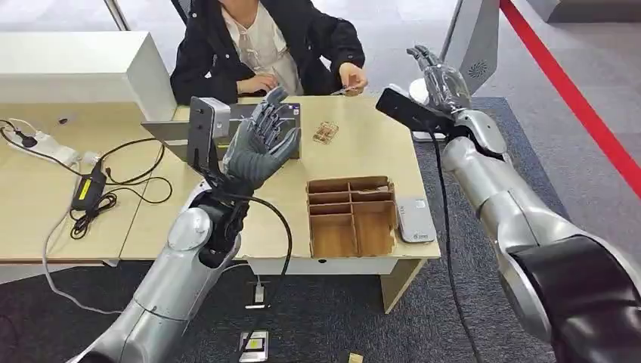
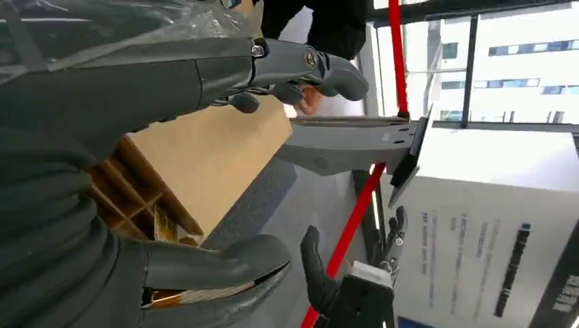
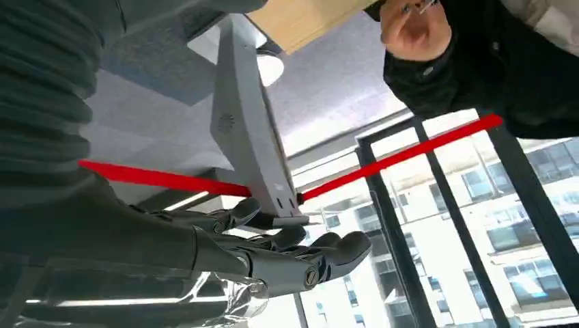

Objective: Pass the card to the sensor for recognition and then transmit it.

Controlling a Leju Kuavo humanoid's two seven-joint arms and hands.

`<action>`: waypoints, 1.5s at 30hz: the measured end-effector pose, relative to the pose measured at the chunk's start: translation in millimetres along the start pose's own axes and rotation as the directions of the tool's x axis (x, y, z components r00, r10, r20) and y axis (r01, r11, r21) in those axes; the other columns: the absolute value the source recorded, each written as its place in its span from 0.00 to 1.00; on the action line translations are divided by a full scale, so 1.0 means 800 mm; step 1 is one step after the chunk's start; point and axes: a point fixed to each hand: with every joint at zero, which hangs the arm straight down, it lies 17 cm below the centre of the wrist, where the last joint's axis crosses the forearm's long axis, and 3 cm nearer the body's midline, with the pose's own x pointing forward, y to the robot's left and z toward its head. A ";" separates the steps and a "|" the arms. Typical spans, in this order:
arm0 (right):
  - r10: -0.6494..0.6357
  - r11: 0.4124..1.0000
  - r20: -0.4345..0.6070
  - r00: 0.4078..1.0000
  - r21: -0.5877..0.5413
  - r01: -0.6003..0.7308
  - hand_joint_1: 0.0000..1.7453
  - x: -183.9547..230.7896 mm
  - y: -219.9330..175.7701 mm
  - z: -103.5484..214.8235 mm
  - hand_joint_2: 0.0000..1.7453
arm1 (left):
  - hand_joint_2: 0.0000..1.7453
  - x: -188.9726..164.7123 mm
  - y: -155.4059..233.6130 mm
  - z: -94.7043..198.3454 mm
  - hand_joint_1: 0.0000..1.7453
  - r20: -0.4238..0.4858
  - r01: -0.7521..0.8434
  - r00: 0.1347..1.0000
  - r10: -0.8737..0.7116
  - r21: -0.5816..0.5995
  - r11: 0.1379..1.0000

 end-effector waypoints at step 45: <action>-0.123 0.930 0.129 0.984 0.362 0.069 0.00 0.065 0.099 0.185 1.00 | 1.00 -0.021 0.058 0.070 0.00 -0.056 0.103 0.993 -0.100 0.071 0.992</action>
